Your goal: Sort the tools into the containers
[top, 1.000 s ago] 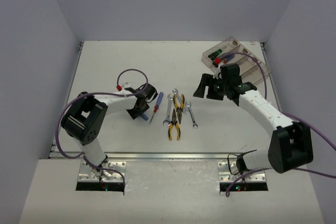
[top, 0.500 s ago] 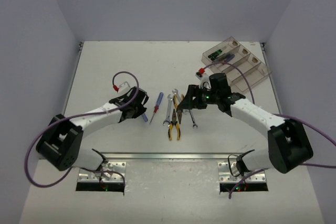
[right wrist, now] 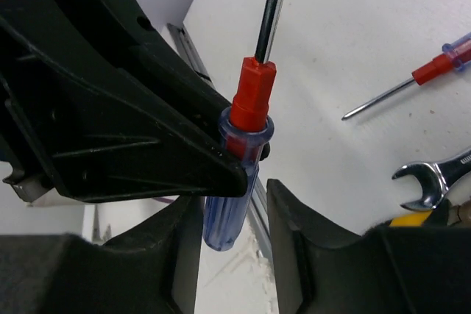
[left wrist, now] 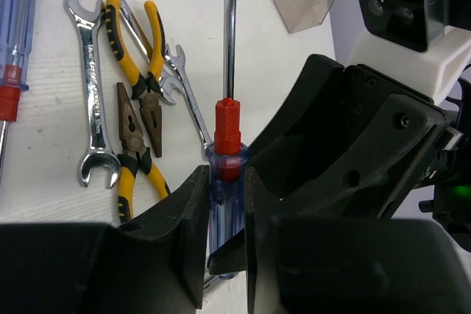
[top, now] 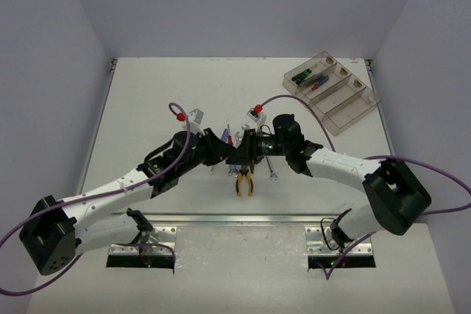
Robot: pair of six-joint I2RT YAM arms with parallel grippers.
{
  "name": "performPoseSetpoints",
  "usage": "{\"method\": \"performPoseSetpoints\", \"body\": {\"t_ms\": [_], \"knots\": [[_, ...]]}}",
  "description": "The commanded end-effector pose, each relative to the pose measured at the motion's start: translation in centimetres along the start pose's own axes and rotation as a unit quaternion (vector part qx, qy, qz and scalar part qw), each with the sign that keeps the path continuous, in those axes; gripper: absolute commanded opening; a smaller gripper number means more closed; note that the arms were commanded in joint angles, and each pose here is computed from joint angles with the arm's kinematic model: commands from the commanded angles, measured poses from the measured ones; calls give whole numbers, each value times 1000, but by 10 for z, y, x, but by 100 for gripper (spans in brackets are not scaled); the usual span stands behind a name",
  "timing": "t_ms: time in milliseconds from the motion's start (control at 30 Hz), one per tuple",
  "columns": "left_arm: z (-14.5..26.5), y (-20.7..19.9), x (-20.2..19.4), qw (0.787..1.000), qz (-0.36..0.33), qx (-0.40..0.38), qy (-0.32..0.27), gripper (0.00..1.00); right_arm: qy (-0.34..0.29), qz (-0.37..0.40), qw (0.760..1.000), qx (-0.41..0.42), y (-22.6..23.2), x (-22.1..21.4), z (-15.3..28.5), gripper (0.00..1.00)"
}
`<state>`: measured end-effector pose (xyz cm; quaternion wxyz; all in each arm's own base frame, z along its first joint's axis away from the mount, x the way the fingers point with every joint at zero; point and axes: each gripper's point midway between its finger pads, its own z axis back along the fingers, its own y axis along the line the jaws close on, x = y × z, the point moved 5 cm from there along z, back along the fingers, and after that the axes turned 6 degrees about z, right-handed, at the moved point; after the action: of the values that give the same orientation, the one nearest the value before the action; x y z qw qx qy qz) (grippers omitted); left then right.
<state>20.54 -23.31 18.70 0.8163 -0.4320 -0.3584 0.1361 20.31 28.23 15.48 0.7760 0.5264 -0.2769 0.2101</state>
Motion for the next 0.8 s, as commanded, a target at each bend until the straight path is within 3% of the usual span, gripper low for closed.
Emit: {"method": "performPoseSetpoints", "body": {"t_ms": [0, 67, 100, 133, 200, 233, 267, 400, 467, 600, 767], "knots": [[7, -41, -6, 994, 9, -108, 18, 0, -68, 16, 998, -3, 8, 15, 5, 30], [7, -42, -8, 994, 11, -110, 16, 0, -76, 12, 997, -6, 9, 16, 7, 19], [7, -42, -7, 994, 10, -112, 13, 0, -78, 9, 997, -9, 8, 15, 8, 8], [7, -42, -5, 994, 8, -108, 10, 6, -78, 5, 997, -20, 6, 15, 8, 1], [7, -42, 2, 996, -5, -84, -5, 69, -81, -3, 995, -54, -2, 15, 10, 0], [6, -39, 7, 998, -15, -62, -18, 94, -82, -8, 994, -73, -7, 15, 12, 0], [6, -35, 14, 999, -24, -27, -32, 100, -83, -17, 992, -98, -14, 15, 15, 0], [25, -19, 45, 987, -61, 118, -90, 100, -91, -66, 970, -216, -52, 21, 40, 0], [44, -8, 59, 972, -68, 187, -123, 100, -112, -87, 938, -316, -86, 35, 65, 0], [71, -2, 66, 965, -82, 208, -136, 100, -159, -128, 867, -455, -140, 78, 120, 0], [82, 9, 52, 970, -114, 196, -92, 100, -195, -181, 779, -568, -211, 156, 167, 0]]}}
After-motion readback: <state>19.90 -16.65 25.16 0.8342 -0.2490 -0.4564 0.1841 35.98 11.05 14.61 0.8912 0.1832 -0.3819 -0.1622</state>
